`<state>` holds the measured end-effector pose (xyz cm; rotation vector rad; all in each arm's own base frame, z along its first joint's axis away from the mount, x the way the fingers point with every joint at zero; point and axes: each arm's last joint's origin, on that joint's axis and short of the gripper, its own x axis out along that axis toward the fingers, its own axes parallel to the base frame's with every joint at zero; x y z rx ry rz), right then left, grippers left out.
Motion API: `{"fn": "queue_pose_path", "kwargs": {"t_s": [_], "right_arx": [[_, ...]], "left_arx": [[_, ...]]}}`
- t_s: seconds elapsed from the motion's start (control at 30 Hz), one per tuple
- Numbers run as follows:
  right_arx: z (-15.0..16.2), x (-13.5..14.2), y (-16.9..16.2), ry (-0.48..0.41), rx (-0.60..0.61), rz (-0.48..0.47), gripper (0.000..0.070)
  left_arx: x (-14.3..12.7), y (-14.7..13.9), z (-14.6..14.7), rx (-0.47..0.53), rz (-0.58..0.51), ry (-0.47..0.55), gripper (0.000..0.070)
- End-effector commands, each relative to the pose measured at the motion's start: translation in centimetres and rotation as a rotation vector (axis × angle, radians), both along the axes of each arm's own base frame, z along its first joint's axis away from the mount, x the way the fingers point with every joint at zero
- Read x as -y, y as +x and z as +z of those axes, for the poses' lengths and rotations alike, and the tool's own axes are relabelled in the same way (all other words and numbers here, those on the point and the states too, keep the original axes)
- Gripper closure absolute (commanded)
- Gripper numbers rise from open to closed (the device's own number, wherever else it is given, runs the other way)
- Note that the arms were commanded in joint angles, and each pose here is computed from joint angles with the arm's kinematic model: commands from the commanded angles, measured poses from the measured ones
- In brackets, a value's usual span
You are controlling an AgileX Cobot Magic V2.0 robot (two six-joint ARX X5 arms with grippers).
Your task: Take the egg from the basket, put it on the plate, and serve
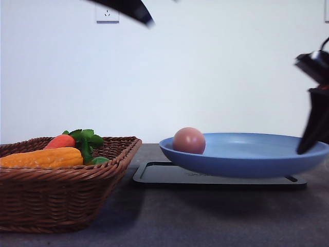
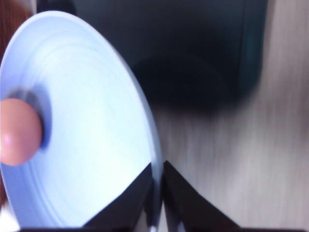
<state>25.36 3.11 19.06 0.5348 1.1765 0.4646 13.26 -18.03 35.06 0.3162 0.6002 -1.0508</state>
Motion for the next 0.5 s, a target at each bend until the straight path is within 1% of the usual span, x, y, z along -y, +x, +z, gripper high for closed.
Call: {"fn": "queue_pose_path", "kwargs": {"t_s": [0.0,0.1,0.2,0.3,0.47], "right_arx": [[0.0,-0.1,1.9,0.010,0.008,0.004,0.0700],[-0.6,-0.3,4.6,0.009,-0.003,0.003,0.0700],[-1.5,-0.4,6.9,0.007,-0.018,0.002,0.0700],[-2.6,-0.5,8.9,0.006,-0.033,0.001,0.0700],[-4.1,-0.4,10.6,0.003,-0.045,-0.005,0.0700]], "left_arx": [[-0.8,-0.7,1.3,0.038,-0.001,-0.035,0.0308],[-2.9,-1.9,2.8,0.084,0.034,-0.094,0.0308],[-4.6,-3.1,3.8,0.128,0.060,-0.132,0.0307],[-5.9,-4.1,4.4,0.150,0.065,-0.158,0.0308],[-7.2,-5.1,4.8,0.166,0.070,-0.180,0.0308]]}}
